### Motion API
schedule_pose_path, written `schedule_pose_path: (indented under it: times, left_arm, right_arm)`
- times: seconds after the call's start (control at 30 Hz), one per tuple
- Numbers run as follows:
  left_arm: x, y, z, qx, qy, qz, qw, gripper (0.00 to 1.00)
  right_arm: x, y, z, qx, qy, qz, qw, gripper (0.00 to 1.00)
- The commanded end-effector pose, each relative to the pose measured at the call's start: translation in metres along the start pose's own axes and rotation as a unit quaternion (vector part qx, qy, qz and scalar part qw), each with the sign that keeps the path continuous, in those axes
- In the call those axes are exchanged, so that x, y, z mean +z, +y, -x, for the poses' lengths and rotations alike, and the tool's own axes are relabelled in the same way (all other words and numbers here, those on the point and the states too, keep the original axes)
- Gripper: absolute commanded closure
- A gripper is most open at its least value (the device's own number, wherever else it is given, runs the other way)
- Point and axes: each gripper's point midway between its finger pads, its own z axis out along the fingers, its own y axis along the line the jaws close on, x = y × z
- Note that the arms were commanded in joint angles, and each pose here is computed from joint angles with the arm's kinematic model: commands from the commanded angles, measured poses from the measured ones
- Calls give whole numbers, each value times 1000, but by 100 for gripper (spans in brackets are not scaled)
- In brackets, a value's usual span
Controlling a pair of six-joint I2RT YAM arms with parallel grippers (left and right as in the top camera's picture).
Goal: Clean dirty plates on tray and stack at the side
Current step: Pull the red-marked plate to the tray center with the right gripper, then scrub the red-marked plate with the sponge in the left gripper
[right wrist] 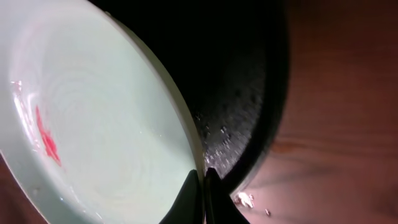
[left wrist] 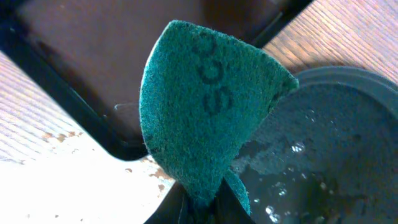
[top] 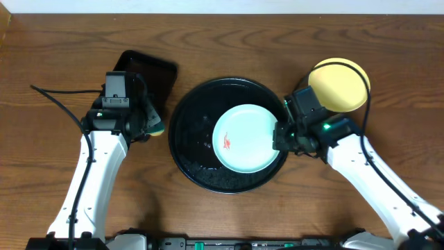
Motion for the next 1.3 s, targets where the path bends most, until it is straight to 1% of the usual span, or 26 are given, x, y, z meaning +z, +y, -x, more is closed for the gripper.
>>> schedule_pose_path:
  times: [0.0, 0.1, 0.23, 0.4, 0.53, 0.73, 0.83, 0.93, 1.1, 1.27]
  left_arm:
    - [3, -5, -9, 3, 21, -19, 1000, 93]
    - [3, -10, -12, 3, 29, -34, 999, 93]
    - [3, -9, -15, 2, 37, -33, 999, 93]
    - [5, -7, -19, 2, 43, -30, 999, 93]
    - [7, -9, -25, 7, 50, -30, 998, 93]
    - [5, -38, -41, 37, 70, -76, 994, 92]
    - [4, -50, -48, 54, 72, -86, 992, 93]
    - [2, -62, -57, 56, 78, -93, 991, 93]
    - [-1, -84, -63, 79, 68, -118, 987, 93]
    - [-2, -99, -65, 71, 62, -135, 986, 93]
  right_arm:
    - [24, 13, -1, -44, 19, 6, 999, 99]
    - [48, 22, -4, -76, 37, 17, 996, 99]
    - [77, 21, -11, -83, 64, 12, 994, 99]
    - [96, 25, -18, -114, 88, 32, 989, 99]
    - [104, 25, -20, -117, 93, 36, 988, 99]
    - [106, 31, 0, -106, 56, 51, 991, 99]
    - [106, 32, 16, -86, 32, 60, 994, 99]
    - [106, 33, 29, -82, 9, 68, 994, 99]
    - [107, 31, 34, -82, -2, 62, 995, 99]
    - [112, 27, 35, -82, -6, 47, 996, 99]
